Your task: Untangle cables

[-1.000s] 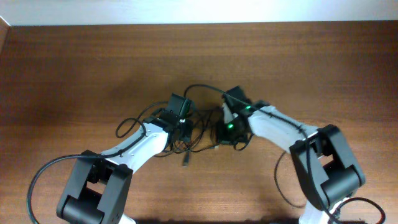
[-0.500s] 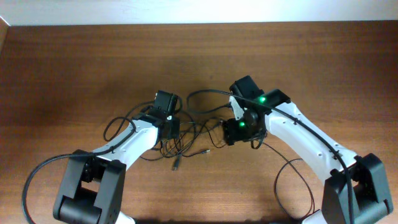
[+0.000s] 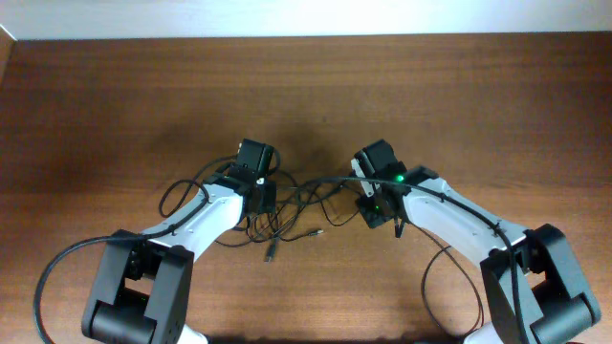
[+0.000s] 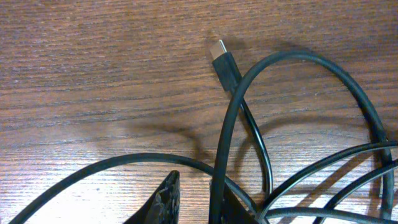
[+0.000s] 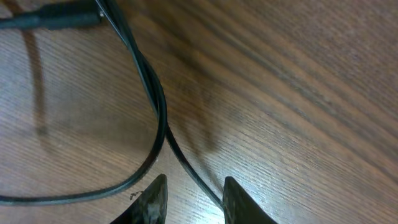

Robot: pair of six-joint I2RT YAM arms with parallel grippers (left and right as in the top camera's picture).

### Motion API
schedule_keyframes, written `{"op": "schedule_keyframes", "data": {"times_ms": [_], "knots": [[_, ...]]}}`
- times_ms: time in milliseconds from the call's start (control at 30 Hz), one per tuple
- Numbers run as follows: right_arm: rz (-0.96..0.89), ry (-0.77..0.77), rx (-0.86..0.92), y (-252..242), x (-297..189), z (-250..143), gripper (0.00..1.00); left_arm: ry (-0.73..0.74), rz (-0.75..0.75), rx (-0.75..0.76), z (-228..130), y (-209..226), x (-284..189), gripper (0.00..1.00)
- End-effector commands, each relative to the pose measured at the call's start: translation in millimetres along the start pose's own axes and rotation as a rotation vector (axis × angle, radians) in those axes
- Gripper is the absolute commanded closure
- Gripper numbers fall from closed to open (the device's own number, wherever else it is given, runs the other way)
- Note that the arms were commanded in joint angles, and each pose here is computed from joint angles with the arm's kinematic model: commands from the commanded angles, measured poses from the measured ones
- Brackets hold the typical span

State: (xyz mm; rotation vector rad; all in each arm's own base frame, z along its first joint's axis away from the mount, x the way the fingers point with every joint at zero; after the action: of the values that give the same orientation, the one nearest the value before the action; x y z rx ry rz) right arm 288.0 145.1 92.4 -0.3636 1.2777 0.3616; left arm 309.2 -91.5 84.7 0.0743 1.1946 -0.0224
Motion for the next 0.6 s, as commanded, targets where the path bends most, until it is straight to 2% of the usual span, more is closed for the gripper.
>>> {"op": "schedule_keyframes", "data": {"times_ms": [0, 200, 233, 267, 400, 433, 467, 500, 567], "knots": [[0.031, -0.025, -0.004, 2.7, 11.8, -7.1, 0.70, -0.003, 0.008, -0.010, 3.5, 0.8, 1.0, 0.82], [0.029, -0.056, 0.003, 1.3, 17.9, -8.9, 0.71, -0.003, 0.008, -0.010, 3.6, 0.9, 1.0, 0.82], [0.026, -0.054, 0.015, -2.2, 19.7, -9.0, 0.70, -0.003, 0.008, -0.010, 3.6, 0.9, 1.0, 0.85], [0.025, -0.048, 0.022, -4.5, 22.8, -9.4, 0.70, -0.003, 0.008, -0.011, 3.6, 0.9, 1.0, 0.99], [0.022, -0.018, 0.025, -7.9, 32.4, -13.0, 0.70, -0.003, 0.009, -0.037, 3.6, 0.9, 1.0, 1.00], [0.022, -0.019, 0.025, -7.9, 32.4, -12.9, 0.70, -0.003, 0.008, -0.037, 3.6, 0.8, 1.0, 0.99], [0.022, -0.019, 0.025, -7.9, 32.4, -12.9, 0.70, -0.005, -0.003, -0.052, 4.2, -0.2, 1.0, 0.87], [0.022, -0.019, 0.025, -7.9, 32.4, -12.9, 0.70, -0.007, -0.054, -0.051, 5.6, -5.2, 0.8, 0.79], [0.022, -0.019, 0.025, -7.9, 32.4, -12.9, 0.70, -0.010, -0.111, -0.023, 6.9, -10.6, 0.4, 0.76]]}}
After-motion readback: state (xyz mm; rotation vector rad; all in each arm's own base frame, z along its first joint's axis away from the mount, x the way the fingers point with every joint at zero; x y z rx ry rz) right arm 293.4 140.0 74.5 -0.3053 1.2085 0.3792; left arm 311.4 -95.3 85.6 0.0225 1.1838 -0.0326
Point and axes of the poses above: each gripper's point midway between its finger pads, its own x axis out along the fingers, its own y axis along the line the jaws close on, z = x × y, the point moved 8 cm from there along -x, back along the fingers, and after that the axes turned 1 degree about x, right-handed, at the moved point
